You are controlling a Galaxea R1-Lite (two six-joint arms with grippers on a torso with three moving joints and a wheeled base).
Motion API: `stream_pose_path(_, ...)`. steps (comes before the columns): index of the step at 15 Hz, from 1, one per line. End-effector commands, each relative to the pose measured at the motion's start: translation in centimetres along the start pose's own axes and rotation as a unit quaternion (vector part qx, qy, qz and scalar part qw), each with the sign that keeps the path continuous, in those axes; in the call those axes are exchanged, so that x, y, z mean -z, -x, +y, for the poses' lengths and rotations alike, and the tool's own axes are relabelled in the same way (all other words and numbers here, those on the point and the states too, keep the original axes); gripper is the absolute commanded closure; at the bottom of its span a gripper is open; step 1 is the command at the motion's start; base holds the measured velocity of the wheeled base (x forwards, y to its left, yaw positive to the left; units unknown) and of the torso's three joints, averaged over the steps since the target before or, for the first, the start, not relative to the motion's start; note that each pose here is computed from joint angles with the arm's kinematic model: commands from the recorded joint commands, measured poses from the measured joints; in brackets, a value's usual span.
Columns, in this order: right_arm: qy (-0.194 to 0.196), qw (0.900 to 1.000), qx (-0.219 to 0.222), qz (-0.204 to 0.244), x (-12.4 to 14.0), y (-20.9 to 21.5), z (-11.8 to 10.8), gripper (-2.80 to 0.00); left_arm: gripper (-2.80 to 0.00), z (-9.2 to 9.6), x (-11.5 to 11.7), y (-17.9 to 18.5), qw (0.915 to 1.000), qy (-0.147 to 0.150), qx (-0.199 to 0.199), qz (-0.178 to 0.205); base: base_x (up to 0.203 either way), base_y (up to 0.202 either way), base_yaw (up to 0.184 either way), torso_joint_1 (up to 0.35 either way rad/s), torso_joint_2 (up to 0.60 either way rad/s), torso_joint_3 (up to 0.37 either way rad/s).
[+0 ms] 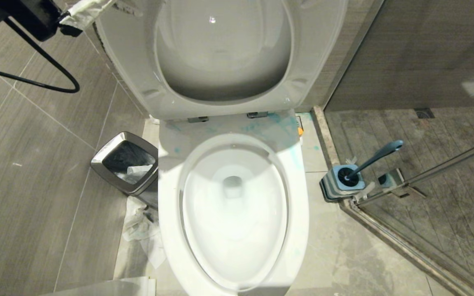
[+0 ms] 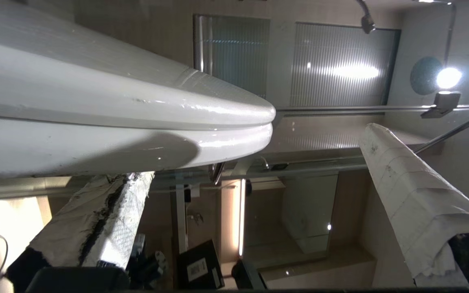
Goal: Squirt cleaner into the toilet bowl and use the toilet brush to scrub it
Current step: Use the left hand to lift the toilet lid slightly
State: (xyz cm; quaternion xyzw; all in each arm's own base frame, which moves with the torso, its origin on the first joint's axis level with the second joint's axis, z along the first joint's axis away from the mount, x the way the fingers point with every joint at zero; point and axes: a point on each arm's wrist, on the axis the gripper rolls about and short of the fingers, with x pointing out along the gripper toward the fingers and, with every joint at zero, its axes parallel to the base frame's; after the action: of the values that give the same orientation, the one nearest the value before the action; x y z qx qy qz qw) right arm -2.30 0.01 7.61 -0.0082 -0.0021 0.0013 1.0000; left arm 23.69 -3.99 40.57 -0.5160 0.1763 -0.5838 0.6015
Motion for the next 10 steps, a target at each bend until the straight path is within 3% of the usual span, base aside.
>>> stream_pose_path(1, 0.0, 1.0, 0.0, 0.001, 0.0, 0.0, 0.0, 0.0, -2.8, 1.9, -2.3, -0.5, 0.9998, 0.01, -0.003, -0.017, 0.0, 0.0, 0.0, 0.0, 0.0, 0.0)
stream_pose_path(10, 0.0, 1.0, 0.0, 0.001, 0.0, 0.0, 0.0, 0.0, -2.8, 4.7, -8.2, -1.4, 0.9969, -0.053, 0.021, -0.054, 0.0, 0.0, 0.0, 0.0, 0.0, 0.0)
